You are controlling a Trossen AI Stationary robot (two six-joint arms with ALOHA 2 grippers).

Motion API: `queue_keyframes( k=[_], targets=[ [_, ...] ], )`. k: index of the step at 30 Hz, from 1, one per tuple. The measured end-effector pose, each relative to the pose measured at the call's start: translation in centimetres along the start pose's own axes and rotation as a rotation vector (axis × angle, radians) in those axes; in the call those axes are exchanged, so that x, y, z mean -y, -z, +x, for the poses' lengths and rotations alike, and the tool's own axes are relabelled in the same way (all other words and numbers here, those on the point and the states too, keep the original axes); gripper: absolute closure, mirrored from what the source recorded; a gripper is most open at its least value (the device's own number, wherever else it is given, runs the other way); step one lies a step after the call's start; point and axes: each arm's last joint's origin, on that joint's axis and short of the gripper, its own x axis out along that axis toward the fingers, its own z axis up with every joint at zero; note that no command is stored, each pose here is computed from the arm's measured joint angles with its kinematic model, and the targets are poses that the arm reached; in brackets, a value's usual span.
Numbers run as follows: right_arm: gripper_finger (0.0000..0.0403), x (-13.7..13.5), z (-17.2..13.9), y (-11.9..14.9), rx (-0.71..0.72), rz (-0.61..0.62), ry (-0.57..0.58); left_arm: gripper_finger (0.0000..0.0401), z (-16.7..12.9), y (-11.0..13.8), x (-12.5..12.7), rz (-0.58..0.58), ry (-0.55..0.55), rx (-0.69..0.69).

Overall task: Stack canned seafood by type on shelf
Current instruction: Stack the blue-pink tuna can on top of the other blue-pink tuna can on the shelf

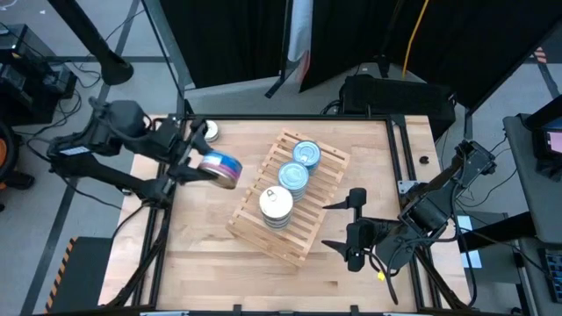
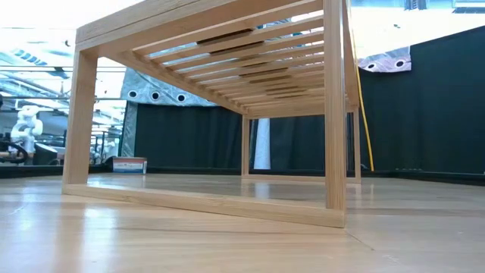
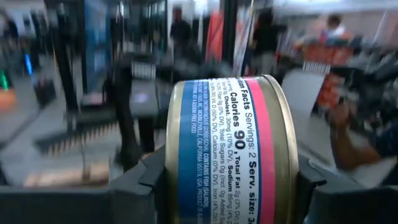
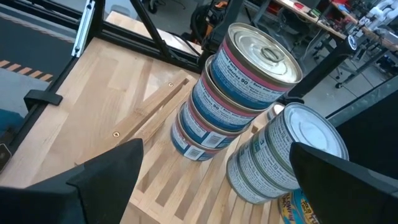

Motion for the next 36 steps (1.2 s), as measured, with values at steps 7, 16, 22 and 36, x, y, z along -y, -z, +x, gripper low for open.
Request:
queue_keyframes(
  k=[7,16,22,36],
  targets=[
    [0.0007,0.0,0.0,0.0,-0.001,-0.011,0.0,0.0214,5.2,0.4,-1.8,-0.011,-0.08,0.078],
    [0.0007,0.1,0.0,0.6,-0.051,-0.022,0.008,0.0214,11.3,4.6,-3.3,-0.449,-0.03,-0.096],
    [0.0007,0.2,-0.1,1.3,-0.101,0.0,0.019,0.0214,11.6,5.4,-3.2,-0.549,0.038,-0.17],
    [0.0007,0.3,-0.1,1.4,-0.107,0.009,0.021,0.02,11.8,6.5,-2.9,-0.614,0.083,-0.281]
  ],
)
